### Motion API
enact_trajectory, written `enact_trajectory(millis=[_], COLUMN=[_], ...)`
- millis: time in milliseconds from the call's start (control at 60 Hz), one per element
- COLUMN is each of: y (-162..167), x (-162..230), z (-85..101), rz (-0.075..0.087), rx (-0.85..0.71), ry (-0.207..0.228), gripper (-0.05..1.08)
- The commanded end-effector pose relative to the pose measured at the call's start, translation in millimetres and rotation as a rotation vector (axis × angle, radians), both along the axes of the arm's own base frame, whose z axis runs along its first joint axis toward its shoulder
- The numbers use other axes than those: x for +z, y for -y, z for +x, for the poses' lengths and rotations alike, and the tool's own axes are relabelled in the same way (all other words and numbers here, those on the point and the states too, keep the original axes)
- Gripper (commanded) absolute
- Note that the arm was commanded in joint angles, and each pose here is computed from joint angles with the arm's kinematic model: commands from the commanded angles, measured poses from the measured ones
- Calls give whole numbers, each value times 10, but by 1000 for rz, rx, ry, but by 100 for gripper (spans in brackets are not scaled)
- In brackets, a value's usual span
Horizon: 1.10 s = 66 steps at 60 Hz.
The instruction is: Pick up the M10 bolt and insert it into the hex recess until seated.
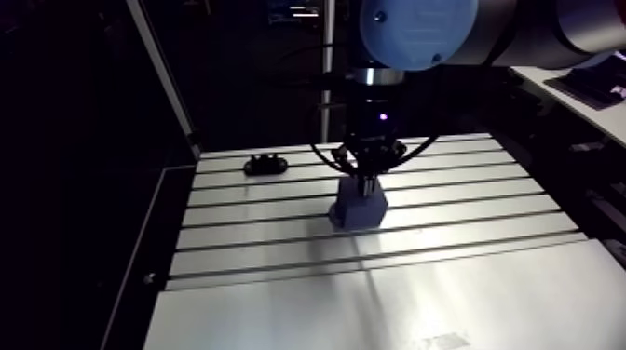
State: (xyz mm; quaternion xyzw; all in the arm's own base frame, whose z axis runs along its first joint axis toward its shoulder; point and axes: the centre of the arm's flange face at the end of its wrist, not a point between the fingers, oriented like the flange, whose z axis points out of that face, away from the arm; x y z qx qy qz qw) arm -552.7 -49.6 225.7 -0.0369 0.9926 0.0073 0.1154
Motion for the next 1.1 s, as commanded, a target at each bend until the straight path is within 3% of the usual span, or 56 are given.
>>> enact_trajectory(millis=[17, 933, 967, 983, 1000, 1017, 1033, 1067, 1083, 1100], y=[2, 31, 30, 30, 30, 28, 28, 29, 29, 29], x=[-12, 166, 173, 189, 189, 193, 193, 221, 221, 250], z=[8, 5, 2, -2, -2, 0, 0, 21, 21, 31], rz=[-1, 6, 6, 6, 6, 8, 8, 8, 8, 10], rx=[0, 9, 9, 10, 10, 9, 9, 13, 13, 14], ry=[3, -22, -22, -22, -22, -18, -18, -12, -12, -14], gripper=[108, 106, 100, 88, 88, 67, 67, 20, 20, 3])
